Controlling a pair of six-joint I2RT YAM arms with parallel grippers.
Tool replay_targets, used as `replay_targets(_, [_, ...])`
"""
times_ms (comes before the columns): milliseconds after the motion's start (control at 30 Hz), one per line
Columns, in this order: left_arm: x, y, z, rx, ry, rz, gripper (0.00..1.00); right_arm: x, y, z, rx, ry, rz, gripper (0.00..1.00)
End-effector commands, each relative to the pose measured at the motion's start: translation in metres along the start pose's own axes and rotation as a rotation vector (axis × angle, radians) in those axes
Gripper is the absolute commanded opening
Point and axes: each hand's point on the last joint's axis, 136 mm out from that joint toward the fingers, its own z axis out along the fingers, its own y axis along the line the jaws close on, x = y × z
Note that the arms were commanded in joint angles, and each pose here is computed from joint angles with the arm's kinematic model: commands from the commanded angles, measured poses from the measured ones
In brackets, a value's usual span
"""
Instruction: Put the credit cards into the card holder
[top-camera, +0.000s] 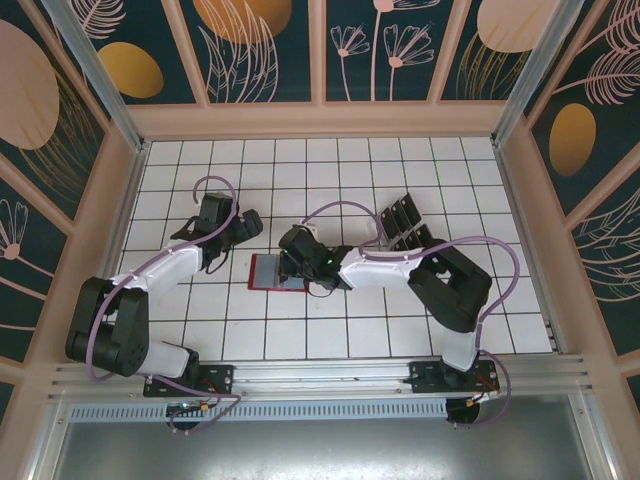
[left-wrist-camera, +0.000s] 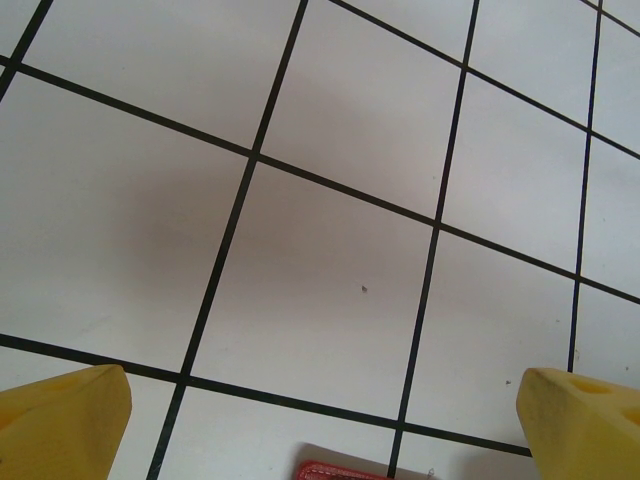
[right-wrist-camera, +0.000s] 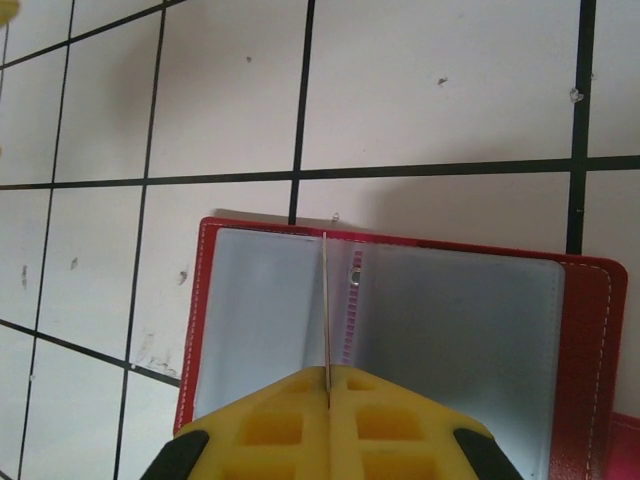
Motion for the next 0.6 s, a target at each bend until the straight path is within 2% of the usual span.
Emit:
replay_targets(0, [-0.008,-0.007,-0.007,0.029,-0.016,0.008,0.99,-0.004,0.001,0.006,0.018,-0.028,0.008,0.0])
replay_targets(233, [-0.005,-0.007,-0.009,0.038,-0.008,0.01,0.98,0.009,-0.017,0.011,0.085,0.02,-0.068,0.0])
replay_targets(567, [0.002,-0.007,-0.009,0.052,0.015,0.016,0.99,0.005,-0.053,-0.003,0.21,0.062,-0.221,0.0])
